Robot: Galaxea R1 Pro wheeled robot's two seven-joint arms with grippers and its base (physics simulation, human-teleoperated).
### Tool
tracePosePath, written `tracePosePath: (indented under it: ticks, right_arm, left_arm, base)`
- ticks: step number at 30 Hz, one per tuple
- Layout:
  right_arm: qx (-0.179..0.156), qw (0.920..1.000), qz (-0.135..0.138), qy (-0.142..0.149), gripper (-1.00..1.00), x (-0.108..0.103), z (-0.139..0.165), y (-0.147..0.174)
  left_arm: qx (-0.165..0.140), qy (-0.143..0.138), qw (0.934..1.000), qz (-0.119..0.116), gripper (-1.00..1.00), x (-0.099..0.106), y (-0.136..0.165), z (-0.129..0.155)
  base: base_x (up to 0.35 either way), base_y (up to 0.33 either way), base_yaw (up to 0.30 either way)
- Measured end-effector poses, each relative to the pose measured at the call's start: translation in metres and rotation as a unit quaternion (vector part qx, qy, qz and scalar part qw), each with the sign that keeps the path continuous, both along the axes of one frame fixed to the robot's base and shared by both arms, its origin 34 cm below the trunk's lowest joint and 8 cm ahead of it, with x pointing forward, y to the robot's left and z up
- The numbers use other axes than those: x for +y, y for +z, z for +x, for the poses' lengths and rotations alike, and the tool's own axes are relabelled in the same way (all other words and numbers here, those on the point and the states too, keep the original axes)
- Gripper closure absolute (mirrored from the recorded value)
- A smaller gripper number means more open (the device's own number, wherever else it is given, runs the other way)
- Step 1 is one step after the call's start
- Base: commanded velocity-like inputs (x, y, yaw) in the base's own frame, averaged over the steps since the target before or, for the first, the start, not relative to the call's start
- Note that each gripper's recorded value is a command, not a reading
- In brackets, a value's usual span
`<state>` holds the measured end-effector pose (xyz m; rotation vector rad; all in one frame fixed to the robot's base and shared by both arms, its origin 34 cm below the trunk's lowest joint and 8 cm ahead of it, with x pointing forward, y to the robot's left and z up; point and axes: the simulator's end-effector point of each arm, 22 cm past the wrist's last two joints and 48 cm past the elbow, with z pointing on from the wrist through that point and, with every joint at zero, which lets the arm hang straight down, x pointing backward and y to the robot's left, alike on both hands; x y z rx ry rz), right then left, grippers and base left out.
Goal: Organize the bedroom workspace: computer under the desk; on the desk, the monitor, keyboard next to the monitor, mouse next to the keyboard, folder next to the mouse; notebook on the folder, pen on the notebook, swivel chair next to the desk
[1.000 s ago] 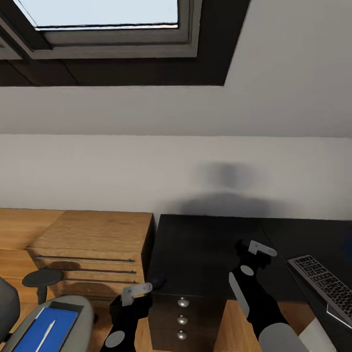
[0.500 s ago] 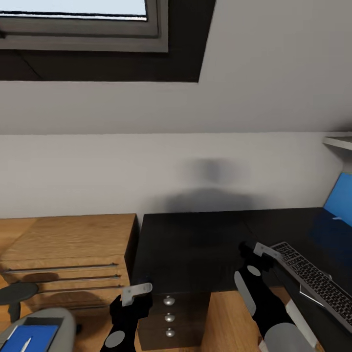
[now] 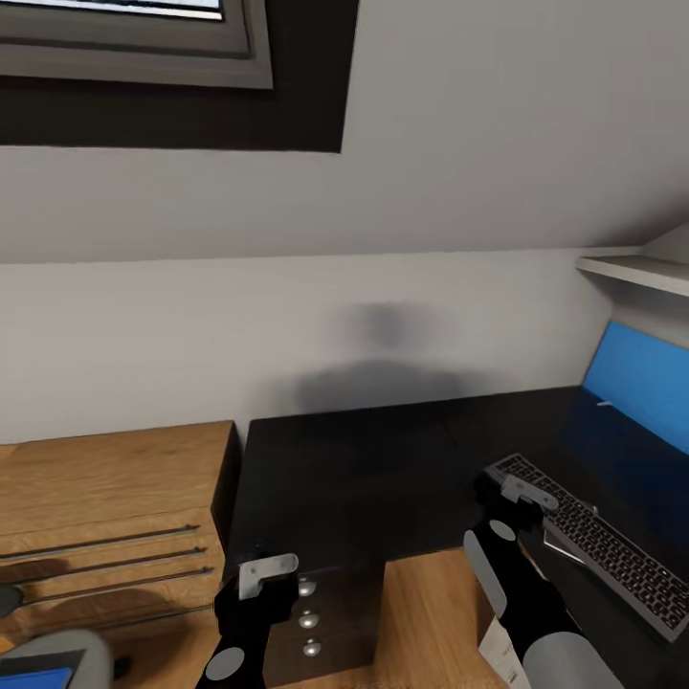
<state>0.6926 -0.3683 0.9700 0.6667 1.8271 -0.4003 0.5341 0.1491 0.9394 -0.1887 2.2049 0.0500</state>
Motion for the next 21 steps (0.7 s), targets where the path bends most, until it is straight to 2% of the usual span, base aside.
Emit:
tracePosePath:
  ticks: [11, 21]
  right_arm:
    - [-0.006, 1.0000, 0.000, 0.000, -1.00, 0.000, 0.001, -0.003]
    - [-0.016, 0.9984, 0.013, 0.054, -1.00, 0.021, 0.016, -0.008]
  left_arm:
    - [0.006, 0.000, 1.0000, -0.001, -1.00, -0.001, -0.005, -0.001]
    - [0.013, -0.001, 0.9999, -0.001, -1.00, -0.001, -0.010, -0.002]
  base:
    - [0.000, 0.000, -0.226]
    - [0.000, 0.000, -0.213]
